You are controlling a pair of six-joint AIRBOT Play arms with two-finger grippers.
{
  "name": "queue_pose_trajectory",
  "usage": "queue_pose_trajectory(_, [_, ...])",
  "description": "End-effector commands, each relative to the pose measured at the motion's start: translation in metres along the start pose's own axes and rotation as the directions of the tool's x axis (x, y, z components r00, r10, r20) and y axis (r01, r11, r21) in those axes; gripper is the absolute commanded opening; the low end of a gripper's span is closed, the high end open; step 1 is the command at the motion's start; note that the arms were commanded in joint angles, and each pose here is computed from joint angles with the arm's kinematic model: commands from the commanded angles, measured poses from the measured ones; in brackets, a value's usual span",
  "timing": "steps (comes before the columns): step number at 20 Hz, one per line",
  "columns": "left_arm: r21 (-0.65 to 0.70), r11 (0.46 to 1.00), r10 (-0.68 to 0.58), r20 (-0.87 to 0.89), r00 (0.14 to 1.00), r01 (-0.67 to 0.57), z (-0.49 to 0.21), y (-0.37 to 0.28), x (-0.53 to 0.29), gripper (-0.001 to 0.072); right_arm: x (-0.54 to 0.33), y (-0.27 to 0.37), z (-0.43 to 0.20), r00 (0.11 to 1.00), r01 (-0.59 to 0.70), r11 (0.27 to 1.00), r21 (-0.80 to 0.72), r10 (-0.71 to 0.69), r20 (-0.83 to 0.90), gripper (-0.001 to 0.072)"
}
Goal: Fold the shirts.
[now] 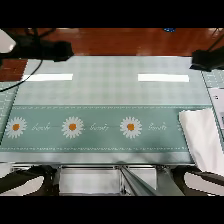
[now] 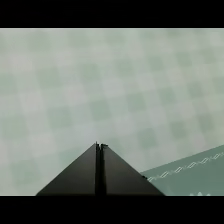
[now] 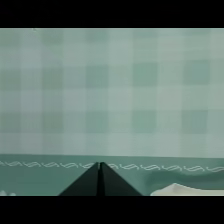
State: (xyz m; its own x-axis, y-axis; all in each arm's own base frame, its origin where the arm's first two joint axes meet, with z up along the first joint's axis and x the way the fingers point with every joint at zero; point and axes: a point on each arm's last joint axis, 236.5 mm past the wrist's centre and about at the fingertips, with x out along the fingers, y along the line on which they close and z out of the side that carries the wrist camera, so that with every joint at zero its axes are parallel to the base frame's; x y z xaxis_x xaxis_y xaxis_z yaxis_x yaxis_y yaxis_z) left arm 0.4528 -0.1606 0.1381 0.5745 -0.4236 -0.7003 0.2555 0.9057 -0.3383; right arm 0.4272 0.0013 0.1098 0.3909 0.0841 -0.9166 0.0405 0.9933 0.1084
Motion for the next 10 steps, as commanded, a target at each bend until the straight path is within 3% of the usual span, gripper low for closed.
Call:
queue_pose_trajectory(1, [-0.062,0.996,0.052,-0.158,0.986,-0.062,-0.041,0.026,0.032,0.0019,0.049,0.007,-0.017,0.981,0.123,0.986,-0.113,-0.138,-0.135,0.0019])
queue_pose_trajectory(10, [-0.059,0.996,0.052,-0.126,0.991,-0.060,-0.033,0.025,0.032,0.0019,0.058,0.006,-0.019,0.978,0.125,0.986,-0.114,-0.142,-0.153,0.0020])
